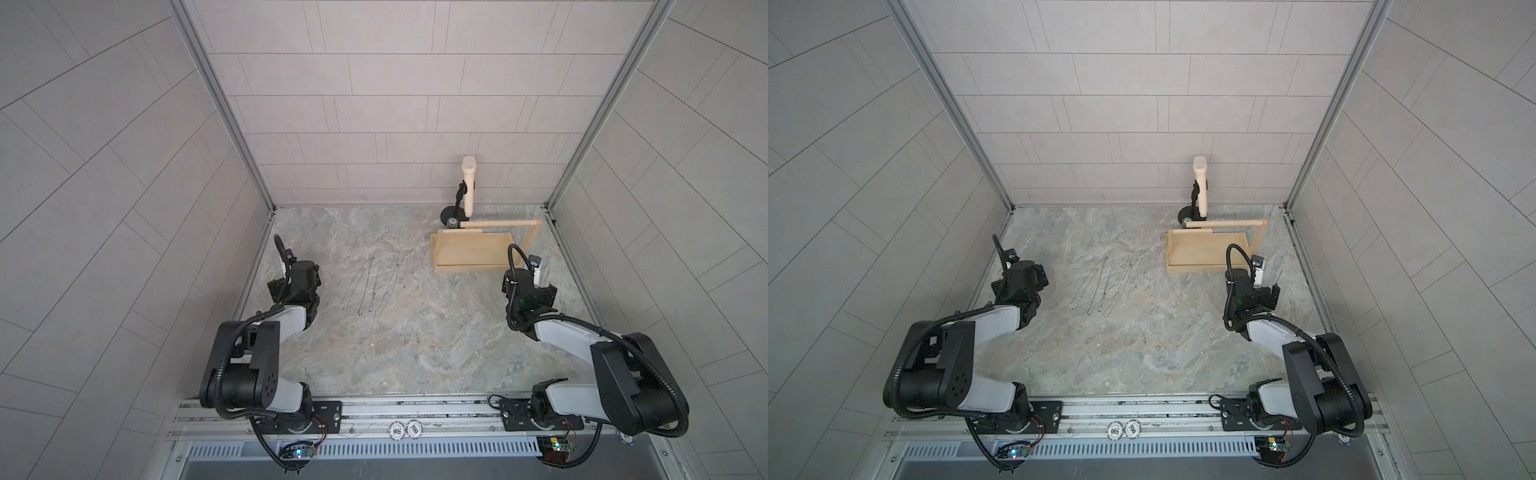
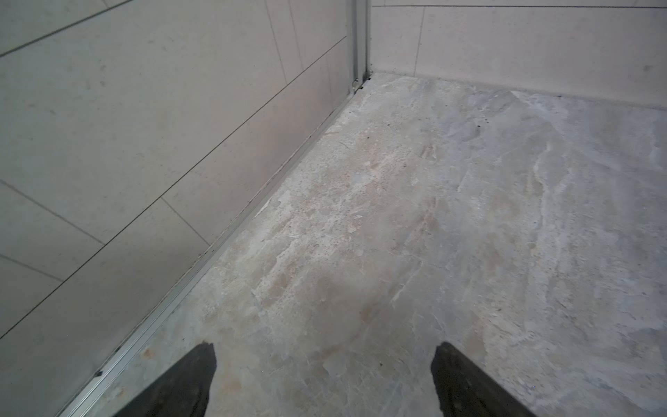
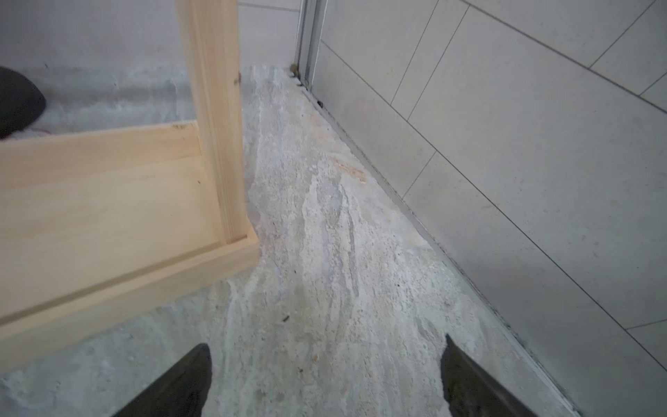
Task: Take the necklace off the jewelry display stand
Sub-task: Reset both arms
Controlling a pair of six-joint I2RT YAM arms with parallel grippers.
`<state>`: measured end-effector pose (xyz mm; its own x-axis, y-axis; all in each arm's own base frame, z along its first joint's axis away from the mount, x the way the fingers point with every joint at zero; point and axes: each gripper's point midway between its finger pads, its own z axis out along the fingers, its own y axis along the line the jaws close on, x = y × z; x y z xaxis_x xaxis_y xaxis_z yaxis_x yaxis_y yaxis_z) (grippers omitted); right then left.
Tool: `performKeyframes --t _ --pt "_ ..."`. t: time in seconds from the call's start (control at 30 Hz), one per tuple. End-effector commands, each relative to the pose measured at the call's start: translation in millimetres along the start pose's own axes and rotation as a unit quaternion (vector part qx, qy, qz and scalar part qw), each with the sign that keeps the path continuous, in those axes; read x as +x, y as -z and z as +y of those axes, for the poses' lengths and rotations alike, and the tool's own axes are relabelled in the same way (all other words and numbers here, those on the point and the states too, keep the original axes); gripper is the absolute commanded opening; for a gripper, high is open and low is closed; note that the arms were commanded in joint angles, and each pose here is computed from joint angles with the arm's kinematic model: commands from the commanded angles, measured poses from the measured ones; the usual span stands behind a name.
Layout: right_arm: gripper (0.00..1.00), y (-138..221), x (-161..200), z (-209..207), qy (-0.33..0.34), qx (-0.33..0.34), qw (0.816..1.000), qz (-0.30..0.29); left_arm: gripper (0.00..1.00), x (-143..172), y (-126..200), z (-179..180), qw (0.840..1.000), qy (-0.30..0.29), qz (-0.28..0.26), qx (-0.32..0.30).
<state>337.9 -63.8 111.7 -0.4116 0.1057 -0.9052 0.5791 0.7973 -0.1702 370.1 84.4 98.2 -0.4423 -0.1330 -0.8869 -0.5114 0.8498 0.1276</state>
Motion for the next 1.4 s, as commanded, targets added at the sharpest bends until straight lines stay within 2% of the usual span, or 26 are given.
performKeyframes --t 0.0,0.07,0.1,0.13,0.2,0.3,0.37,0.4,0.47,0.53,0.63,1.37 --pt "1.00 -1 -23 7 -0.054 -0.010 0.997 -0.055 1.00 -12 13 -21 0.997 -0.014 -0.042 0.064" --pt "1.00 -2 -19 9 -0.080 -0.023 0.993 -0.078 1.00 -6 17 -15 0.995 0.024 -0.067 0.074" --pt "1.00 -4 -15 9 0.002 -0.017 0.997 -0.080 1.00 -4 15 -15 0.992 0.037 -0.087 0.079" --pt "1.00 -3 -17 13 0.036 -0.020 0.995 -0.088 1.00 -4 11 -21 0.990 0.030 -0.106 0.088" --pt "1.00 -2 -14 26 0.057 -0.047 0.994 -0.083 1.00 4 1 -43 0.988 0.000 -0.090 0.128" --pt "1.00 -3 -6 32 0.052 -0.083 0.992 -0.080 1.00 7 2 -49 0.988 -0.021 -0.061 0.142" --pt "1.00 -14 -5 38 0.056 -0.082 0.989 -0.110 1.00 7 -1 -49 0.988 -0.021 -0.067 0.141" --pt "1.00 -15 -5 41 0.065 -0.081 0.989 -0.101 1.00 5 -1 -50 0.987 -0.018 -0.077 0.140" --pt "1.00 -20 1 36 0.061 -0.082 0.994 -0.046 1.00 7 -1 -49 0.988 -0.021 -0.065 0.140" --pt "1.00 -22 -4 34 0.055 -0.077 0.993 -0.070 1.00 5 -1 -49 0.987 -0.018 -0.075 0.140" --pt "1.00 -24 -1 35 0.056 -0.082 0.994 -0.044 1.00 5 2 -53 0.985 -0.021 -0.074 0.153" --pt "1.00 -26 -1 37 0.053 -0.098 0.993 -0.040 1.00 5 2 -54 0.985 -0.022 -0.075 0.153"
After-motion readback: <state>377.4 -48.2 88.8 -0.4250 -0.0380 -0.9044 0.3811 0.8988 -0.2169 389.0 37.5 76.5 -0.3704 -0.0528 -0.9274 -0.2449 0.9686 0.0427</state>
